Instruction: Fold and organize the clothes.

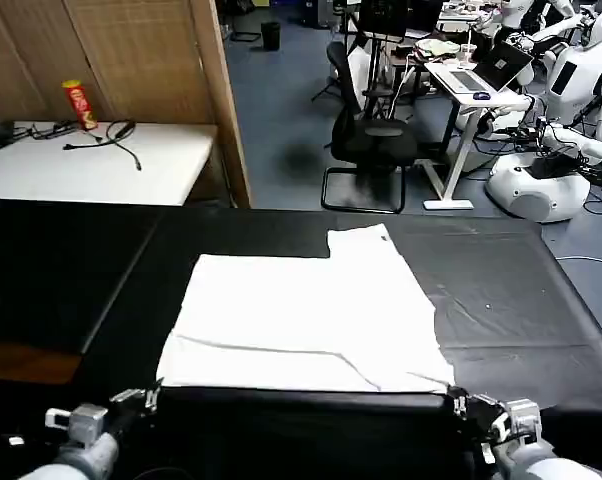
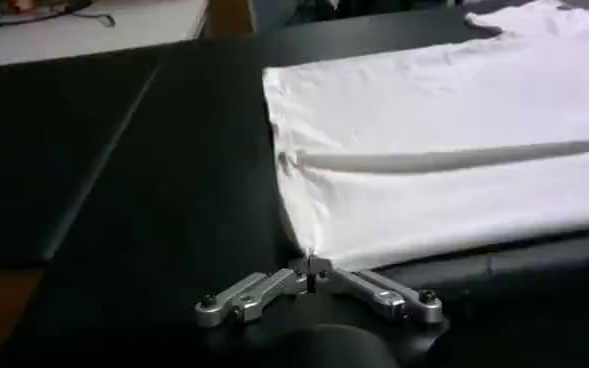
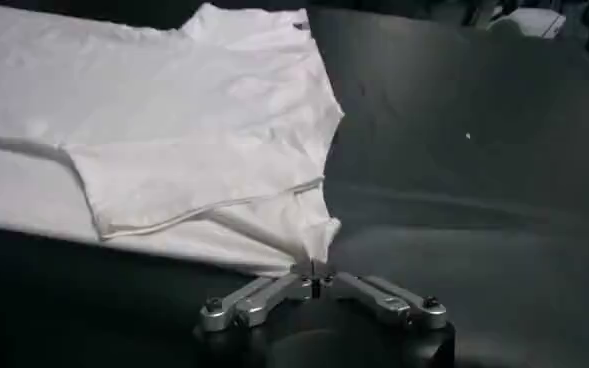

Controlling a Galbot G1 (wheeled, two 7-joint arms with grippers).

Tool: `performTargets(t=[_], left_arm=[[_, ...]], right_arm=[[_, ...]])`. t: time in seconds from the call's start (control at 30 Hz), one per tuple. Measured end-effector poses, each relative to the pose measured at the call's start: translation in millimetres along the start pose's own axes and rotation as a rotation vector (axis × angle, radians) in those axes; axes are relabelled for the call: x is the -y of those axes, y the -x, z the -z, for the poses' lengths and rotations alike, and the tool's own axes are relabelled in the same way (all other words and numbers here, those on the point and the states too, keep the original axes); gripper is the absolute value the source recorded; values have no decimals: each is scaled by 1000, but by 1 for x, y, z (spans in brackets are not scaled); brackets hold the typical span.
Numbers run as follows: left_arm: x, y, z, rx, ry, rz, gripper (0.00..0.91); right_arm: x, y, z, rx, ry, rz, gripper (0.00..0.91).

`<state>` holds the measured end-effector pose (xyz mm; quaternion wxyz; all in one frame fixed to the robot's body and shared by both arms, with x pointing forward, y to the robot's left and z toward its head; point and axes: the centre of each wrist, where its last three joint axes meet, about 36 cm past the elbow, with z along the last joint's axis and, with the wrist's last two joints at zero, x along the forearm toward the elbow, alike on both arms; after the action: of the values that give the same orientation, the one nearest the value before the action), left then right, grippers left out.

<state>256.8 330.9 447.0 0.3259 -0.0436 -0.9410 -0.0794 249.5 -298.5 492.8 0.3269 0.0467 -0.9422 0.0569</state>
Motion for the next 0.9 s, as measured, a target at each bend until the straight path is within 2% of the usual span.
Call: performTargets(t=[0.17, 0.33, 0.37, 0.47, 0.57, 0.73, 0.9], left_arm=[[-4, -11, 12, 3, 2, -1, 878], [-6, -17, 35, 112, -29, -5, 878], [-7, -15, 40, 134, -38, -3, 878], [-13, -3, 55, 200, -69, -7, 878], [-19, 16, 71, 241, -120, -22, 878], [-33, 55, 100, 274, -169, -39, 878], [-47, 99, 121, 254, -206, -65, 878]], right_arm=[[2, -13, 17, 61, 17, 22, 878], [11, -3, 36, 132, 3, 33, 878], [14, 3, 40, 164, 0, 28, 878], [27, 33, 56, 254, 4, 3, 878], [36, 69, 71, 296, 14, -25, 878], [38, 130, 102, 323, 25, -21, 878], [33, 184, 126, 300, 29, -7, 878]])
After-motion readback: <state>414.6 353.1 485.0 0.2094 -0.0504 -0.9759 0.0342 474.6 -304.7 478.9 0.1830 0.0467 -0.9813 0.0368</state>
